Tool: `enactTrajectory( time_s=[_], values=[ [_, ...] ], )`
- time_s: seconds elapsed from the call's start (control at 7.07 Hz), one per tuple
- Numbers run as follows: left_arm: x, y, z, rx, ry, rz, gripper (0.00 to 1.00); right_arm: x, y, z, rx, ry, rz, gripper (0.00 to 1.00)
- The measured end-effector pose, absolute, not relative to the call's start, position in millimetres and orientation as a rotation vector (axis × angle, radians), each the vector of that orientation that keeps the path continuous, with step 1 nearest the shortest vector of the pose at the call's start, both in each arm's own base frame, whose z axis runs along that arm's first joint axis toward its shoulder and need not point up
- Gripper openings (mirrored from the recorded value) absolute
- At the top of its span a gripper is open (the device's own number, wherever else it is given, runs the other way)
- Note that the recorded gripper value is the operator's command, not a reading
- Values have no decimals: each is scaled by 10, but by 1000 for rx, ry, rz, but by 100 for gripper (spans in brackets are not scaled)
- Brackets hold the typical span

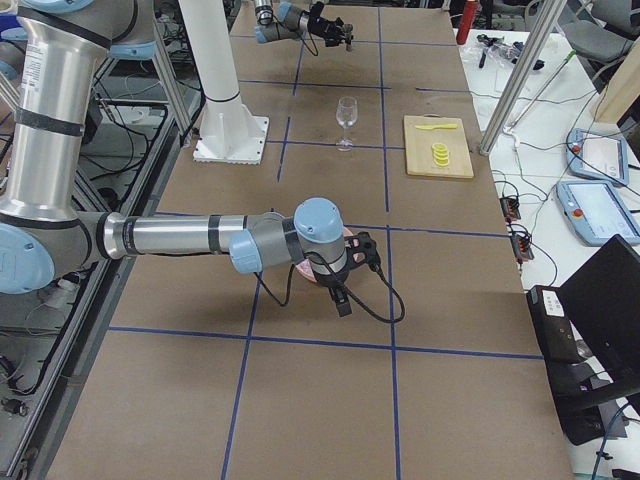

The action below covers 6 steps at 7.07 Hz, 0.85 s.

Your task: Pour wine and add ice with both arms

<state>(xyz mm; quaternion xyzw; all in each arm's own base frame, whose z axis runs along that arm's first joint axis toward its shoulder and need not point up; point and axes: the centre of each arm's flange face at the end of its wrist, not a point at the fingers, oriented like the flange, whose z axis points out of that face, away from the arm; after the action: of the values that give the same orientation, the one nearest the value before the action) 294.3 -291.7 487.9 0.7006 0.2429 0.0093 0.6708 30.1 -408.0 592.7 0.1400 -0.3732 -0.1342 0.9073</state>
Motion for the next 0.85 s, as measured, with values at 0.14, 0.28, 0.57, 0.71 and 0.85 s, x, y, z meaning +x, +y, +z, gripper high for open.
enactTrajectory(
  time_s=[0.14, 0.28, 0.57, 0.71, 0.85],
  values=[
    [2962, -2920, 4916, 1547, 581, -14, 0, 301, -4080, 5931, 288, -770, -277, 100],
    [3011, -2929, 4948, 1500, 628, -62, 0, 301, -4080, 5934, 288, -770, -277, 100],
    [3131, -2937, 4994, 1394, 744, -164, 0, 301, -4076, 5944, 286, -770, -276, 100],
    [3195, -2936, 5031, 1334, 801, -228, 0, 302, -4074, 5945, 285, -770, -276, 100],
    [3252, -2932, 5094, 1281, 848, -290, 0, 302, -4074, 5944, 285, -770, -276, 100]
  ],
)
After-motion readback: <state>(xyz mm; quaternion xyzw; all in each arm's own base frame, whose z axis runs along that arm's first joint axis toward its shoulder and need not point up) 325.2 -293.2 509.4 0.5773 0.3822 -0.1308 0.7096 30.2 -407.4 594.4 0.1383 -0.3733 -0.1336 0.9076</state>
